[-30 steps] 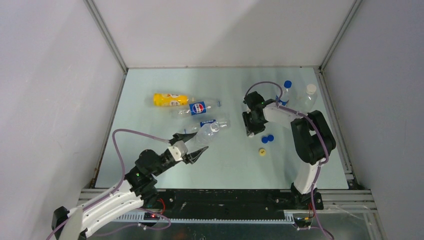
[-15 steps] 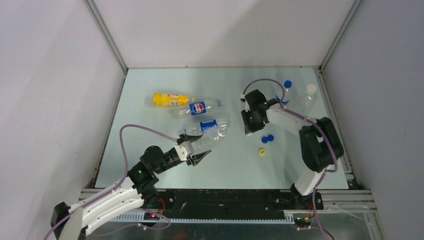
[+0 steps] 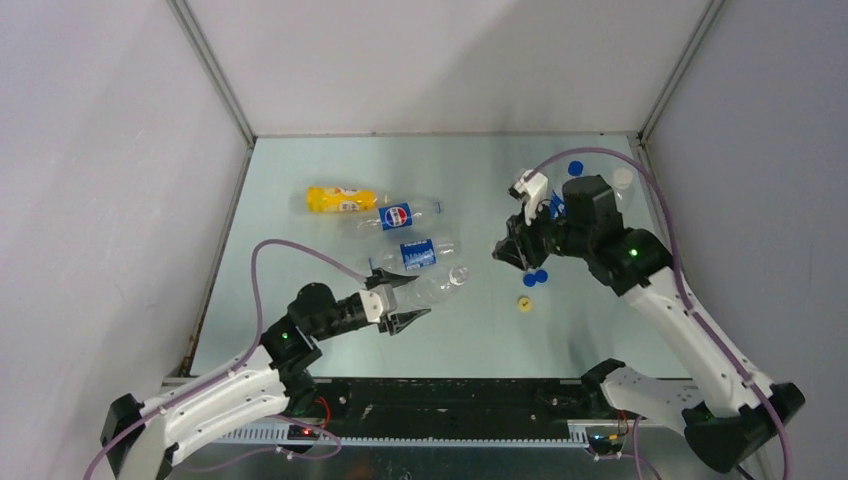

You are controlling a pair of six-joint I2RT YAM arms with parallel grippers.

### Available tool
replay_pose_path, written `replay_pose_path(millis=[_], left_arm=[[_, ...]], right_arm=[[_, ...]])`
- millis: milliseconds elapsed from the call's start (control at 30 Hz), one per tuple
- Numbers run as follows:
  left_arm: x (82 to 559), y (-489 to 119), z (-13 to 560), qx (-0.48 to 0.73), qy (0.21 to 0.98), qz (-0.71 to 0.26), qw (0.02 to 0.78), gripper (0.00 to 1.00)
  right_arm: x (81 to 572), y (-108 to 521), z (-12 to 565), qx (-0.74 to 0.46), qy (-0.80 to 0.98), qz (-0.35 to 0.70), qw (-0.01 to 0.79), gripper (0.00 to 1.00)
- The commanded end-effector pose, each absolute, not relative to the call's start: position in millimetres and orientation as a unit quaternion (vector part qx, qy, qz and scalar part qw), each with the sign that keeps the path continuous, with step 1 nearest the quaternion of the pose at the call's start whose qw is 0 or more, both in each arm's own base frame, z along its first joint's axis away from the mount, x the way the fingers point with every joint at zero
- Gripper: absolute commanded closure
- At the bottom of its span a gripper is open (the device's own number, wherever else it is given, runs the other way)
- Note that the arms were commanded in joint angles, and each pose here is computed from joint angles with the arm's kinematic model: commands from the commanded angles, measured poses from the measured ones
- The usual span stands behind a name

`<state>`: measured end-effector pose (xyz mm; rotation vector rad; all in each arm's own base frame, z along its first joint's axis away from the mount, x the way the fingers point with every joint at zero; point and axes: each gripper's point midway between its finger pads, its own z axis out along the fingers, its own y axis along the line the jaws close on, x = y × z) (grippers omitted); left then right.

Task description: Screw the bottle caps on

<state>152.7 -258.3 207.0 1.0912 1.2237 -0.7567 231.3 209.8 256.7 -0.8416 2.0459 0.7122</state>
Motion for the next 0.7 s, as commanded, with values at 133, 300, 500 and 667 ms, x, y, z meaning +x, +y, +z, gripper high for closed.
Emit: replay_pose_path(millis=[133,300,500,667], left_arm=[[132.0,-277.8,229.7,0.521,0.488,-0.38,0.589,1.0],[129.5,-281.5,230.8,0.524,0.487,-0.391,0.579,1.0],[128.5,-283.3,229.6,0.532,0.492,-0.392,0.566,1.0],[127.6,-282.9,228.7,0.535,0.495,-0.393,0.561,1.0]], right_arm=[[163.9,221.6,314.9,-0.477,0.669,0.366,0.437,1.0],[140.6,223.6,328.8,-0.53,0.61,0.365,0.463,1.0],[128.8,228.2,336.5,-0.558,0.576,0.359,0.478,1.0],[125.7,234.2,329.8,-0.577,0.569,0.35,0.47,1.0]])
